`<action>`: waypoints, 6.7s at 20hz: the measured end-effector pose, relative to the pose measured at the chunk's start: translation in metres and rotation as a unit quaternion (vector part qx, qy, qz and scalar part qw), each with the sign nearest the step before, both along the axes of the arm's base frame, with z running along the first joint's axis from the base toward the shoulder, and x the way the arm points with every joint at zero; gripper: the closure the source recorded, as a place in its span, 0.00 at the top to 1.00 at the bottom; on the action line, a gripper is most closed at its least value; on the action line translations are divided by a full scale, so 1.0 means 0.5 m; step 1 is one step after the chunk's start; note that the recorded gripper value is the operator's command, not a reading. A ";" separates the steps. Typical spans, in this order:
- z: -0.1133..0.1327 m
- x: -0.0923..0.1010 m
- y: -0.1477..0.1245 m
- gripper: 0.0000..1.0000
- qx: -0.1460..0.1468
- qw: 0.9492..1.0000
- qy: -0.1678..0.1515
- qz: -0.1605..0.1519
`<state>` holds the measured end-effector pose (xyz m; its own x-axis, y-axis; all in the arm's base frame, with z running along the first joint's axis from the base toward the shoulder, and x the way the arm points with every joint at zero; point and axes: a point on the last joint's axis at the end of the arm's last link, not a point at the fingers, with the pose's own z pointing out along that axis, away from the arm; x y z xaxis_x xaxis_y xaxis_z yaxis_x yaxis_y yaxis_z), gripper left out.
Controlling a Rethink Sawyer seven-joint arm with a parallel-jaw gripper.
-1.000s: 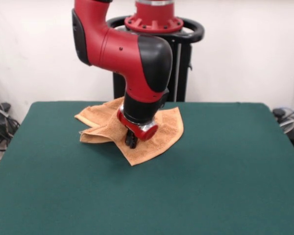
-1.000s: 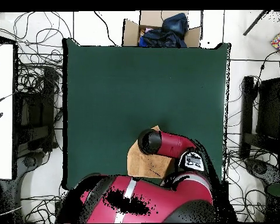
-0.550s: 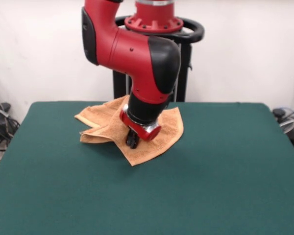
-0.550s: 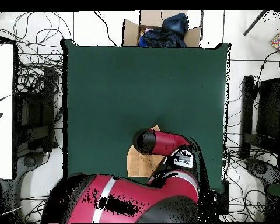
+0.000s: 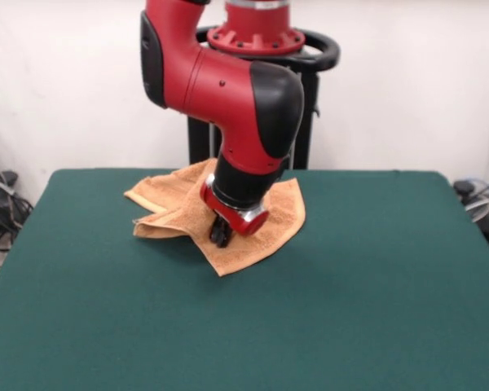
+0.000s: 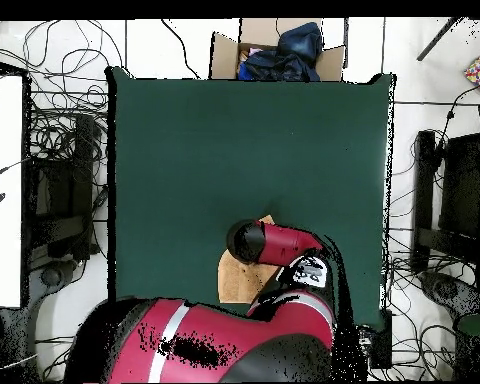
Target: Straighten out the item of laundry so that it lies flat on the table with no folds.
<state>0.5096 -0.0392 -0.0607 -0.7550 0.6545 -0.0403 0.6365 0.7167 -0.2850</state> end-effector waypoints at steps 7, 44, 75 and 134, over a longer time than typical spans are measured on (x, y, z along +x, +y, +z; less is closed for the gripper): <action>0.000 0.003 -0.001 0.00 0.001 1.000 0.001 -0.012; 0.005 0.073 0.086 0.00 0.024 0.993 -0.041 -0.112; 0.008 0.201 0.273 0.00 0.045 0.974 -0.134 -0.175; 0.009 0.271 0.431 0.00 0.068 0.941 -0.207 -0.259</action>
<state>0.6452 0.1763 -0.0563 -0.2707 0.9510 -0.1495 0.9468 0.2912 0.1374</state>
